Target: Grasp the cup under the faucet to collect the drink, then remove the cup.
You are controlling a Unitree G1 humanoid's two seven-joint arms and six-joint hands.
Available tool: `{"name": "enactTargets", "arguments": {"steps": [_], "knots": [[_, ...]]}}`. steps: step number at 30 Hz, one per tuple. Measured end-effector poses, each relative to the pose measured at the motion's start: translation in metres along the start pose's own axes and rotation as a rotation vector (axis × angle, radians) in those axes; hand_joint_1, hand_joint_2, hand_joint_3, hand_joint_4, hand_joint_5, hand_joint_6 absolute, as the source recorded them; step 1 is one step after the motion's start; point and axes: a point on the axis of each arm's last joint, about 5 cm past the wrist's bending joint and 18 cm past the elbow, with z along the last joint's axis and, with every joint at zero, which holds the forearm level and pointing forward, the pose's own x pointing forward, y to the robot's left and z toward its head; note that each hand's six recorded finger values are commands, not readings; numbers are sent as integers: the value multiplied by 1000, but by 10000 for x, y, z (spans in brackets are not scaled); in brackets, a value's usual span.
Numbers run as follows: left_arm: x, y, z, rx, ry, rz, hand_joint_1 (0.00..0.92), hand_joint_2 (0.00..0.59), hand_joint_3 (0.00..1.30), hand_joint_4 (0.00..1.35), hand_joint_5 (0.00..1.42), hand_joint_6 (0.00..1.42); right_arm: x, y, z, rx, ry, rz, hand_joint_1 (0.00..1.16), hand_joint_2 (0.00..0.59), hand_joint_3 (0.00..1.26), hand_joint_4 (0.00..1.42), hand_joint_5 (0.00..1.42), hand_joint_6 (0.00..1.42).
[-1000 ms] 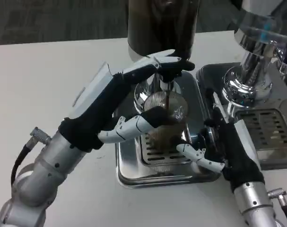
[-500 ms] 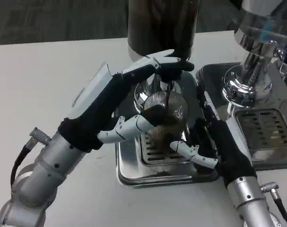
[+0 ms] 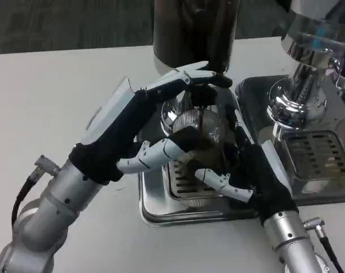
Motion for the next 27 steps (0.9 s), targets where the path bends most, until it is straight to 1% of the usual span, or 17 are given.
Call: {"name": "enactTargets", "arguments": {"steps": [3,6,10,14,16,19,23,27], "knots": [[-4,9,3,3,1,7,0,192,285,74,286,238,11,8,-4,2,1,2,717,170,0,0,0,178],[-25,36,15,17,3,37,0,193,263,52,267,225,15,11,-8,3,-1,4,716,170,0,0,0,179],[-72,80,28,32,12,111,0,193,259,48,255,212,14,11,-9,5,-4,3,716,170,0,0,0,179],[-73,165,67,60,-10,186,0,184,259,48,254,219,14,16,-7,7,-7,2,716,170,0,0,0,180],[-81,181,76,59,-14,208,0,184,259,47,254,220,14,17,-7,7,-7,2,716,170,0,0,0,180],[-130,234,106,73,-18,260,0,183,259,45,254,222,15,24,-4,9,-9,3,719,172,0,0,0,180],[-260,305,118,101,15,342,0,188,233,1,223,211,17,34,0,11,-11,-1,722,173,0,0,0,180],[-432,329,82,123,85,418,0,190,219,0,199,174,18,47,3,10,-12,-1,724,174,0,0,0,179]]}}
